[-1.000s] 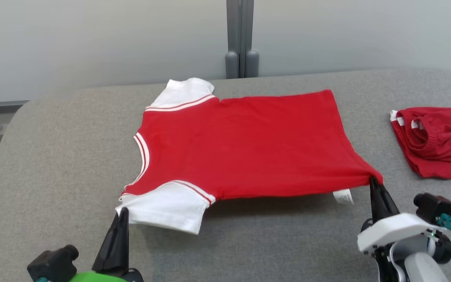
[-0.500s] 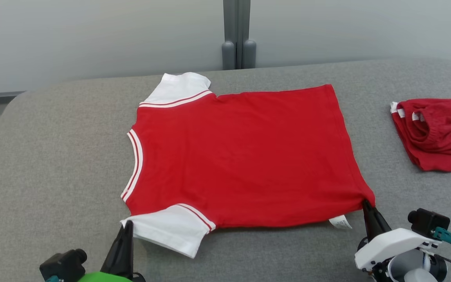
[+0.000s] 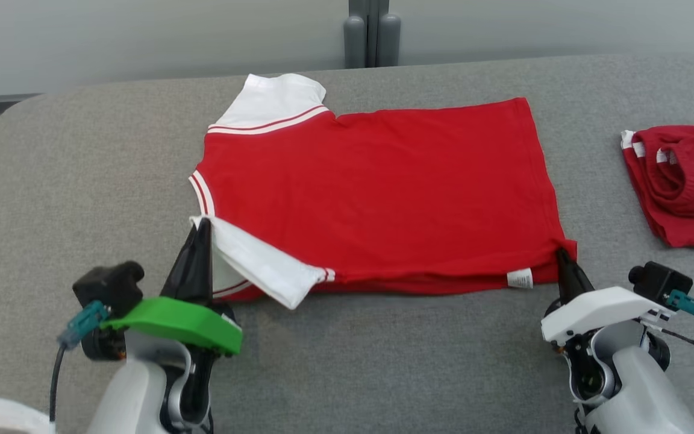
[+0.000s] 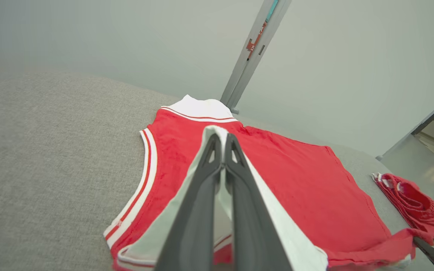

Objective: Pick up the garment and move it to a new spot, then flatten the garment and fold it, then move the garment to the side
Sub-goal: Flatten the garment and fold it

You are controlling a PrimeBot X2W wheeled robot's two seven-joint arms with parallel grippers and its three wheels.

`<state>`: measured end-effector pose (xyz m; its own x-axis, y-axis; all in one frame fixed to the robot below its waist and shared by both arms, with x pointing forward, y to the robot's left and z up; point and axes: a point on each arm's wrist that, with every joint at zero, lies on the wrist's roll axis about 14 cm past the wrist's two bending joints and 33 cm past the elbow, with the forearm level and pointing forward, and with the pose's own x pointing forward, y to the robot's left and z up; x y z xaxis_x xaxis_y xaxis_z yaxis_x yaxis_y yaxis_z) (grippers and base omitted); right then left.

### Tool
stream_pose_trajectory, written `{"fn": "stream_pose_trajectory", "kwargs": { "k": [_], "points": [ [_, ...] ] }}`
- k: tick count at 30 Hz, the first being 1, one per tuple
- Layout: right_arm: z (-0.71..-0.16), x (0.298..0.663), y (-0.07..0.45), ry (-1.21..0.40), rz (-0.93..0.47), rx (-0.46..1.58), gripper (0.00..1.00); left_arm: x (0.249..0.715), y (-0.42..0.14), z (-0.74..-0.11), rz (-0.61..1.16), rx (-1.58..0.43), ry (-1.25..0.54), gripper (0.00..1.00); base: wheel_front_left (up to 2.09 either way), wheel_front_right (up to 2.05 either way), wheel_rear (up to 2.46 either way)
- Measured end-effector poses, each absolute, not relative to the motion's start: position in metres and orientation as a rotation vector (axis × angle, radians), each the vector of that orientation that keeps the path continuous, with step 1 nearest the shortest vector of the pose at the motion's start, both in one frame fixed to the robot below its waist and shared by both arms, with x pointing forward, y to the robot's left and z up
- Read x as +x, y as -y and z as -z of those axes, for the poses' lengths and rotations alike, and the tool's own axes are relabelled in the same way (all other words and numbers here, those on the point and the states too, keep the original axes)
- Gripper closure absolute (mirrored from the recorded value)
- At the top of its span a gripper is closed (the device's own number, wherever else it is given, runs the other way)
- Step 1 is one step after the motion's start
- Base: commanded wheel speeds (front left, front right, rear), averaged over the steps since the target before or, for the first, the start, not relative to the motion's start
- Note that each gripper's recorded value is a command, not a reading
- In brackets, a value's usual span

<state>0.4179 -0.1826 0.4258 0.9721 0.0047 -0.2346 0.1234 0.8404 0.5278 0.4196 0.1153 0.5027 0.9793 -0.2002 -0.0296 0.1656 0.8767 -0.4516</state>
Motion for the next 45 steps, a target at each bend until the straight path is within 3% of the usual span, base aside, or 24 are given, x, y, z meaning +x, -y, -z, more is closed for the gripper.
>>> {"fn": "stream_pose_trajectory", "kwargs": {
  "k": [9,17,19,20,21,22,23,30,35,45],
  "points": [
    [-0.423,0.451,0.184,-0.237,0.082,0.579,1.0,0.473,-0.102,-0.491,0.244,-0.374,-0.133,1.0,0.0,0.0,0.0],
    [-0.419,0.464,0.189,-0.26,0.1,0.551,1.0,0.494,-0.095,-0.475,0.255,-0.338,-0.192,1.0,0.0,0.0,0.0],
    [-0.42,0.468,0.19,-0.263,0.102,0.549,0.72,0.499,-0.095,-0.473,0.25,-0.329,-0.202,1.0,0.0,0.0,0.0],
    [-0.42,0.47,0.19,-0.263,0.104,0.548,0.0,0.501,-0.096,-0.472,0.246,-0.326,-0.203,1.0,0.0,0.0,0.0],
    [-0.422,0.473,0.191,-0.261,0.106,0.545,0.0,0.504,-0.097,-0.472,0.241,-0.324,-0.203,0.96,0.0,0.0,0.0],
    [-0.422,0.475,0.192,-0.262,0.108,0.543,0.0,0.506,-0.098,-0.473,0.236,-0.319,-0.196,0.41,0.0,0.0,0.0],
    [-0.424,0.477,0.192,-0.256,0.109,0.534,0.0,0.508,-0.099,-0.473,0.237,-0.313,-0.192,0.0,0.0,0.0,0.0],
    [-0.439,0.488,0.189,-0.22,0.092,0.516,0.0,0.514,-0.099,-0.482,0.238,-0.317,-0.15,0.0,0.0,0.0,0.0],
    [-0.451,0.486,0.186,-0.188,0.048,0.398,0.0,0.511,-0.106,-0.493,0.239,-0.314,-0.114,0.0,0.0,0.0,0.0],
    [-0.459,0.456,0.199,-0.174,0.029,0.207,0.0,0.455,-0.141,-0.449,0.206,-0.238,-0.354,0.0,0.0,0.0,0.0]
  ]
}}
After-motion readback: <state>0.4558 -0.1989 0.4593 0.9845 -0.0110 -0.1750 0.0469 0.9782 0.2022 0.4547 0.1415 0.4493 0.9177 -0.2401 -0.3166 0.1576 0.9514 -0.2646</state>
